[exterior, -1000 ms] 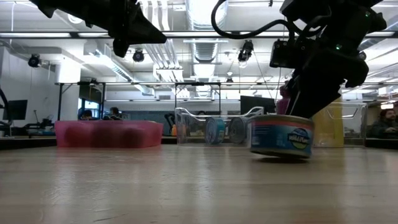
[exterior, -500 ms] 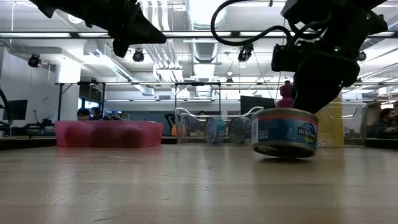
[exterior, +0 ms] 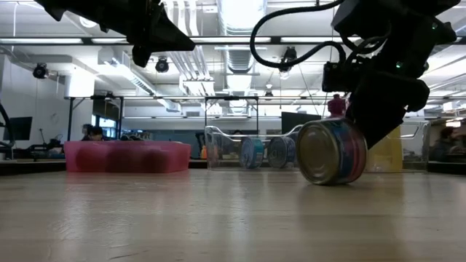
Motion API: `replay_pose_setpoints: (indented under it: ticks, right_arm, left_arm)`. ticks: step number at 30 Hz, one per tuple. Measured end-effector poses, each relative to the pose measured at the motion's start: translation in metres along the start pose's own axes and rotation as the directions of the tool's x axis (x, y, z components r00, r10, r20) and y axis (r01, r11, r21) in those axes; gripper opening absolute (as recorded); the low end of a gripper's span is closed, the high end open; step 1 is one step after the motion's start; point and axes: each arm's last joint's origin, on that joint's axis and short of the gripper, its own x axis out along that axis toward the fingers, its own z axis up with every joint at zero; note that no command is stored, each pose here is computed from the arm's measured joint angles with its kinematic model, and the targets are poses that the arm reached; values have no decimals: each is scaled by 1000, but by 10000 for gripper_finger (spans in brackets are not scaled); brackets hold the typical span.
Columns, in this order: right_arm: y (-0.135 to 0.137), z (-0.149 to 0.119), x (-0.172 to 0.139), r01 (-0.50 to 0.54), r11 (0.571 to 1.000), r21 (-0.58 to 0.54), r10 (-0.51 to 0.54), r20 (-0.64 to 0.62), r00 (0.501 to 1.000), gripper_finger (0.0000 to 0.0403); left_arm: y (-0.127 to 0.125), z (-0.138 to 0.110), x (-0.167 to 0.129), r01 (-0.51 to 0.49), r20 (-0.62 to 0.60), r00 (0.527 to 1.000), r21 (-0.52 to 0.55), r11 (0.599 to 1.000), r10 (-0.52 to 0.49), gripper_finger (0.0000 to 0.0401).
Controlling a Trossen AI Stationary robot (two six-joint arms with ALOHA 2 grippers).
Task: Pick & Place Food Item
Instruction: Put the blue pink tuna can into the left transparent bin
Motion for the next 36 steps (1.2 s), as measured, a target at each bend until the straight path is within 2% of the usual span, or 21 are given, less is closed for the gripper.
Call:
replay_pose_setpoints:
  ticks: [21, 30, 36]
  right_arm:
    - [0, 1, -3, -3, 1000, 4, 3, 11, 1000, 228]
    - [-4, 7, -25, -8, 999, 41, 7, 23, 1000, 228]
    - [-10, 9, -43, 38, 996, 82, -43, 66, 997, 228]
  left_arm:
    - [0, 0, 0, 0, -1, 1000, 1, 1000, 0, 3]
    - [0, 0, 0, -1, -3, 1000, 1, 1000, 1, 3]
    - [0, -1, 0, -2, -6, 1000, 3, 1000, 2, 3]
